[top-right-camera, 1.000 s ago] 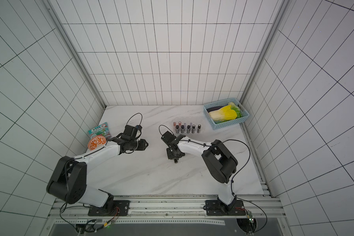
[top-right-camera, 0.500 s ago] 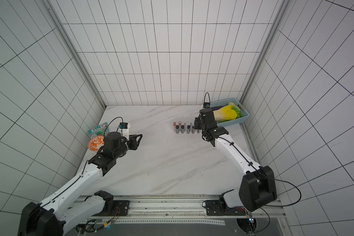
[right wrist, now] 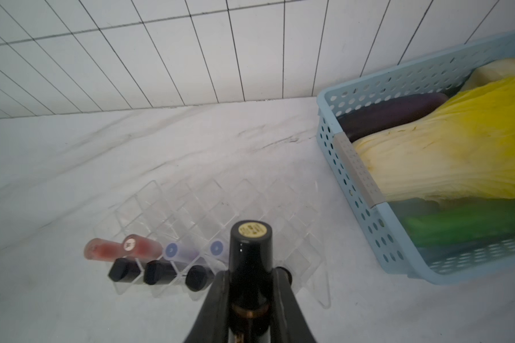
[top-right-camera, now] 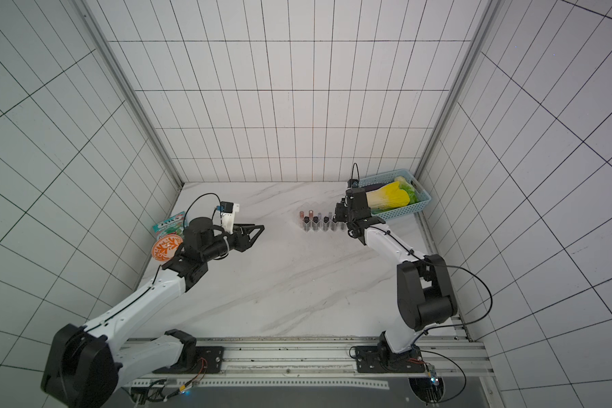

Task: Arrange the lipsticks in the organizer
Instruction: Pick up the lipstick at the center of the board.

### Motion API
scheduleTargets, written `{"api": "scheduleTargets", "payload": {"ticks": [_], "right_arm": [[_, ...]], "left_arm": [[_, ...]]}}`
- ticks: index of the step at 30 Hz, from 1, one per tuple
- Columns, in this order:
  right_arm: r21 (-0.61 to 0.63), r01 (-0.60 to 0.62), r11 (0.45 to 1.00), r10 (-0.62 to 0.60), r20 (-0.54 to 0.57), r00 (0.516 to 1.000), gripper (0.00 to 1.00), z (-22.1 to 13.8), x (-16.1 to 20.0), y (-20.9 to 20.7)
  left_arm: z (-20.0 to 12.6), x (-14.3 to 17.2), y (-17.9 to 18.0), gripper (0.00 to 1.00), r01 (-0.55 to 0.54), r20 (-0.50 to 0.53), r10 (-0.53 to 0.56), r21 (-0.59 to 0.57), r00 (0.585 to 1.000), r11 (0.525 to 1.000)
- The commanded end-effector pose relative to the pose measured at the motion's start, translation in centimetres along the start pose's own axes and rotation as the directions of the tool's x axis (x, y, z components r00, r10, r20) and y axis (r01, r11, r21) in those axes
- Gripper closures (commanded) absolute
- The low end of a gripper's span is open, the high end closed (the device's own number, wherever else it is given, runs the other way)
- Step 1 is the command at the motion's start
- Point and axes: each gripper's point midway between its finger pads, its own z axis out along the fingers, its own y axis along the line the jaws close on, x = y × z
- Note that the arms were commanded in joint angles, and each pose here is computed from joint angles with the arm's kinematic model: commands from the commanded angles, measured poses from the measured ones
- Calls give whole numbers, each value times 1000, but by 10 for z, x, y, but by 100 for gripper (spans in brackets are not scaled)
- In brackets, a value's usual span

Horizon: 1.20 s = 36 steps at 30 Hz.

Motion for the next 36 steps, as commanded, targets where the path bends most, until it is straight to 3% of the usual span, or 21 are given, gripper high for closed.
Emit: {"api": "scheduleTargets", "payload": {"ticks": [1, 5, 11, 17, 22, 28, 36], "right_arm": [[-277, -77, 958, 82, 8, 997, 82, -60, -41, 54], [-535, -140, 833, 110, -88, 990, 81, -118, -38, 101], [-727, -188, 660, 83, -178, 980, 81, -177, -17, 143], [-813, -198, 547, 55, -201, 978, 81, -210, 2, 174], [-847, -194, 495, 47, -197, 979, 81, -227, 8, 190], [-855, -188, 483, 64, -180, 982, 82, -233, 8, 193], [-869, -187, 458, 63, -178, 982, 81, -241, 10, 201]], "left_arm": [[10, -7, -68, 42, -30, -49, 49, 325, 998, 945], [14, 2, -101, 33, -18, -99, 67, 434, 993, 901], [8, 1, -142, 20, -1, -128, 87, 556, 988, 831], [12, 10, -169, 26, 7, -154, 110, 609, 982, 793], [18, 15, -170, 35, 8, -158, 109, 599, 981, 801], [19, 21, -174, 43, 16, -173, 111, 604, 979, 797], [17, 15, -178, 67, 4, -155, 114, 609, 981, 793]]}}
